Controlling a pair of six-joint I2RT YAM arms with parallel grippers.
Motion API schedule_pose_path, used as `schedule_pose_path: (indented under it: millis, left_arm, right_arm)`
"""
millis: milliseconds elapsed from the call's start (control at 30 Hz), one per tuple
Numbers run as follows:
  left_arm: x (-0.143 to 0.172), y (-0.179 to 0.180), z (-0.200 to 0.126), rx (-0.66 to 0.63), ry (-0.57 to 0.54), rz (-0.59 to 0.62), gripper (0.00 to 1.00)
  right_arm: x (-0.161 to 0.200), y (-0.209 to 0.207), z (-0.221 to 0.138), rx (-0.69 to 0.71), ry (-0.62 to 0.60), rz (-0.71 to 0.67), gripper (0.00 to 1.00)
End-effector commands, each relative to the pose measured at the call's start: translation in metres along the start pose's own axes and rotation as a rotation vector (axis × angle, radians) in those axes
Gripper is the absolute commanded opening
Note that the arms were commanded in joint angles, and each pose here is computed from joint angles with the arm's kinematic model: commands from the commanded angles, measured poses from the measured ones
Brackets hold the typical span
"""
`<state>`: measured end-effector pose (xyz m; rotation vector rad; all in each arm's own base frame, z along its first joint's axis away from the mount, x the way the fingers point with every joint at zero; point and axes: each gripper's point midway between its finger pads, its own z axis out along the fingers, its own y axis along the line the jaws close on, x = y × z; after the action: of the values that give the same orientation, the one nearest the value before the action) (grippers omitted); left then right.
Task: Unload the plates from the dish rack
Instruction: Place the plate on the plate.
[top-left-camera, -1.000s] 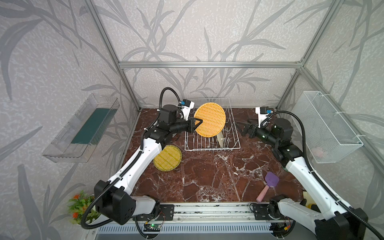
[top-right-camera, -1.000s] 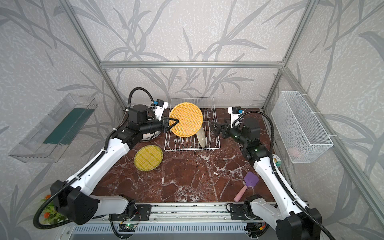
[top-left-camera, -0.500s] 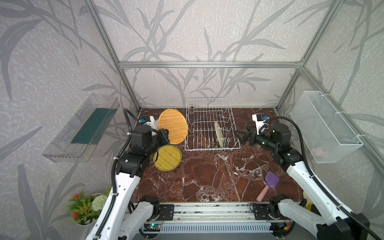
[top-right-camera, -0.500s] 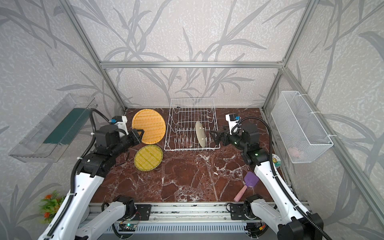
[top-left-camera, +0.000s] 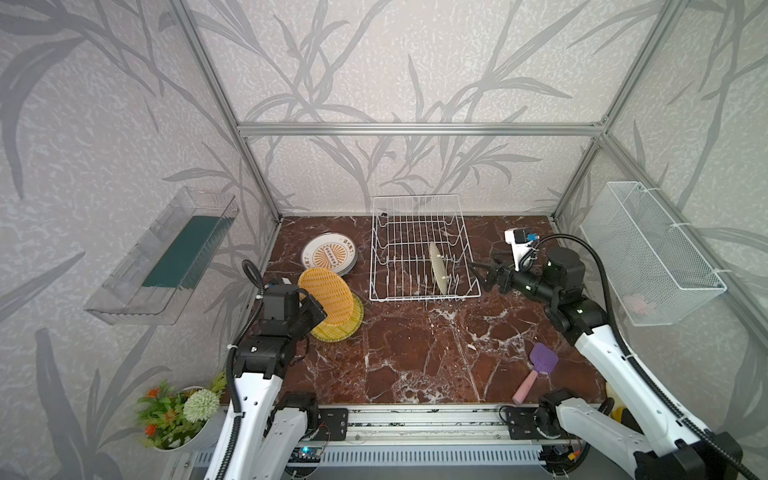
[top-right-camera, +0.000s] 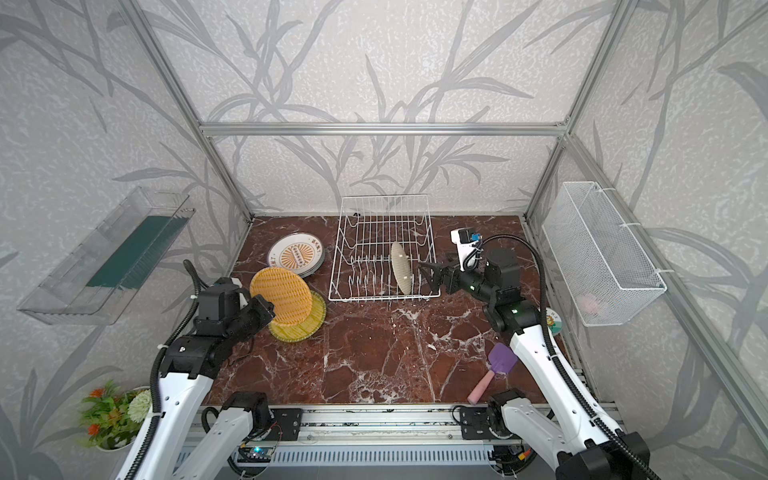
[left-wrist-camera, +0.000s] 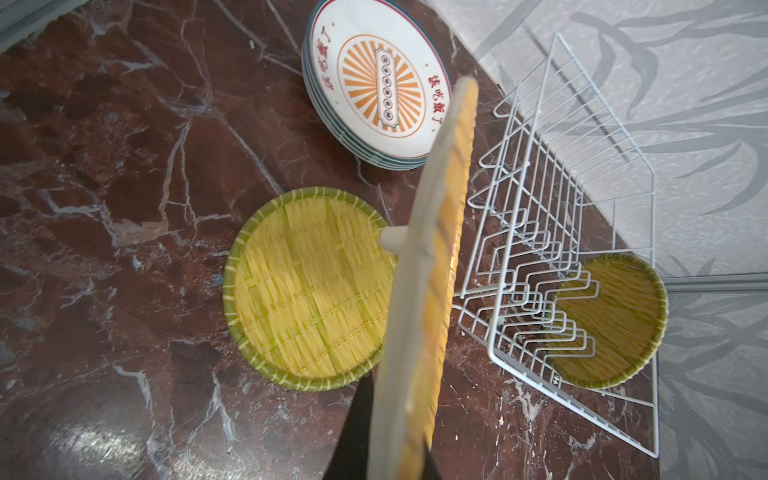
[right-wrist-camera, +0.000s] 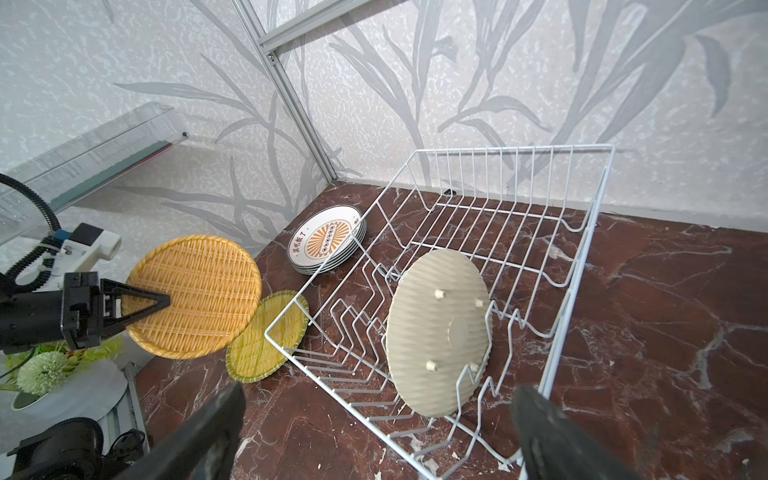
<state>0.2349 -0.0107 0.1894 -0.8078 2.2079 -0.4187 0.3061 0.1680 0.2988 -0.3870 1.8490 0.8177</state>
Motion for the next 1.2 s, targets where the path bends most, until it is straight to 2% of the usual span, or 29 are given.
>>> schedule_pose_path:
  millis: [0,200,500,767,1167]
  left_arm:
    - [-0.002,0.006,0.008,0.013,-0.026,-0.058,0.0]
    - [0.006,0.008,0.033,0.102,-0.002,-0.121,0.0]
    - [0.012,0.012,0.056,0.128,0.036,-0.138,0.0]
    - [0.014,0.012,0.067,0.163,0.063,-0.152,0.0]
    - [0.02,0.026,0.083,0.185,0.062,-0.241,0.0]
  right_arm:
    - [0.0,0.005,-0.001,-0.015,0.007,-0.007,0.99]
    - [-0.001,0.003,0.002,-0.01,0.011,-0.007,0.99]
    - [0.003,0.0,0.006,-0.012,0.013,0.003,0.99]
    - [-0.001,0.001,0.009,-0.025,0.009,-0.005,0.99]
    - [0.0,0.001,0.014,-0.04,0.009,0.003,0.99]
